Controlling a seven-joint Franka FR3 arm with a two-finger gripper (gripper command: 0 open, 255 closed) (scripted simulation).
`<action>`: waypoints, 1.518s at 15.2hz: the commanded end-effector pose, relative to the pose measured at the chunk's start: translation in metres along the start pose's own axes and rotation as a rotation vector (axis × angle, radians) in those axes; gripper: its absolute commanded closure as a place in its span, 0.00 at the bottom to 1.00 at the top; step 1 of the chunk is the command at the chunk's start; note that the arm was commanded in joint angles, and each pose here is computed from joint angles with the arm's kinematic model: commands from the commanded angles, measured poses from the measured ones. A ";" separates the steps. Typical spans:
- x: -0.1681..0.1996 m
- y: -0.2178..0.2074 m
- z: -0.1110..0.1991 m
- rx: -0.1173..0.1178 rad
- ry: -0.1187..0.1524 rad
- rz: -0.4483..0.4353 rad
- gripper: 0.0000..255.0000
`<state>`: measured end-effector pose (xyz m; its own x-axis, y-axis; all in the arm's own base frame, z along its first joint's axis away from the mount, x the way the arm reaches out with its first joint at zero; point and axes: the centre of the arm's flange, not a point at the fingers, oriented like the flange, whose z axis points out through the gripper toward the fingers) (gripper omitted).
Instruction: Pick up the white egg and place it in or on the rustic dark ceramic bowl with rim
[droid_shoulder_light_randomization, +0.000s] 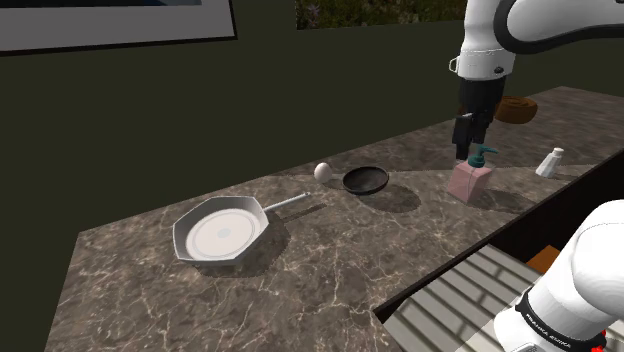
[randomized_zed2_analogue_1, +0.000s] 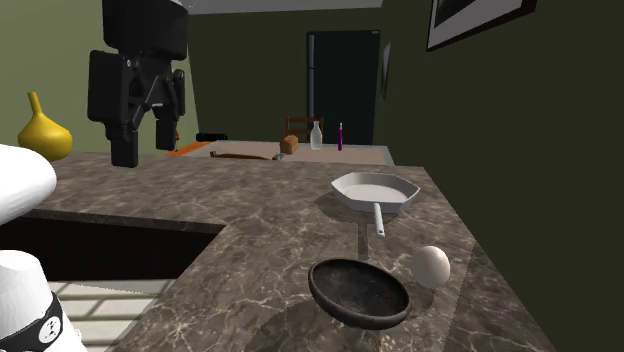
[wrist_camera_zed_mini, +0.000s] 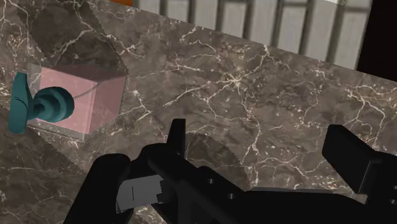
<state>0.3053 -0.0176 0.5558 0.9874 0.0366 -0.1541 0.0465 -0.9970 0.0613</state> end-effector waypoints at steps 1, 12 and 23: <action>0.000 0.000 0.000 0.000 0.000 0.000 0.00; 0.131 -0.034 0.039 0.088 -0.005 0.197 0.00; 0.266 -0.044 0.076 0.176 -0.009 0.394 0.00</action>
<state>0.5430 0.0325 0.4426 0.9298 -0.3312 -0.1604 -0.3422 -0.9385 -0.0458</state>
